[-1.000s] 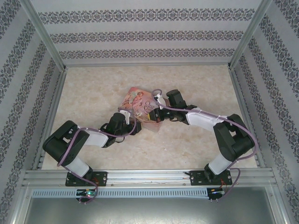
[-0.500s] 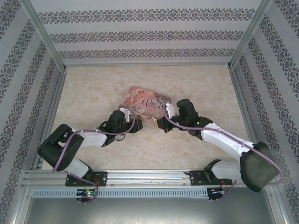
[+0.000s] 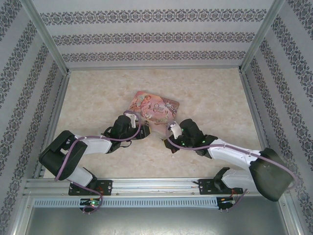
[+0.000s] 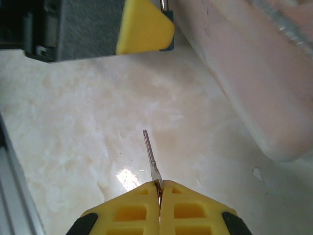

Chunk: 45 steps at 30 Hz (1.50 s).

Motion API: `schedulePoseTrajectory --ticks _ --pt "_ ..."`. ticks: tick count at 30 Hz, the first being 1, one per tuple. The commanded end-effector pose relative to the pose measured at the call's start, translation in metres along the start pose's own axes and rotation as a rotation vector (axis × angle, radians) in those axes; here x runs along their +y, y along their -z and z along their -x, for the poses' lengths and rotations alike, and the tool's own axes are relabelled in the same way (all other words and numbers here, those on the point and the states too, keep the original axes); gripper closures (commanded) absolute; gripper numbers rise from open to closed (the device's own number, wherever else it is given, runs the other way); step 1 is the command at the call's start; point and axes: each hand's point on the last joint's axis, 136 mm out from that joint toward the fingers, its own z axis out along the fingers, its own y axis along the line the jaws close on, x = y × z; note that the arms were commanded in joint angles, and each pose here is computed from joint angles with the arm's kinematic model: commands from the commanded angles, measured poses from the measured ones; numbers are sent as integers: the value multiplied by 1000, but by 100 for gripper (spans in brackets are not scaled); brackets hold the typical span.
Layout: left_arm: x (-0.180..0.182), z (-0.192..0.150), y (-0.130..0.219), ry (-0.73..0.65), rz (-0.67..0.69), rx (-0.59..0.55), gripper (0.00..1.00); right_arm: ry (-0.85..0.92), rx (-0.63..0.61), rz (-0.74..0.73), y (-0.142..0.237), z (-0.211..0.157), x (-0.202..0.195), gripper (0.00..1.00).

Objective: Unlock a padlock with a key

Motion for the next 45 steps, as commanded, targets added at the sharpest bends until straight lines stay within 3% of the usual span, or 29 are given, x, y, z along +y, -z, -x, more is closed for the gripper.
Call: schedulePoseTrajectory --ticks 1,18,45 --pt "-25 10 -2 20 -95 -40 70 66 -42 -51 -10 7 -7 100" --pt "-38 11 -7 63 -107 6 70 141 -93 -151 -33 8 -10 100" --pt "-35 12 -14 83 -111 -2 71 69 -161 -185 -43 25 -13 100"
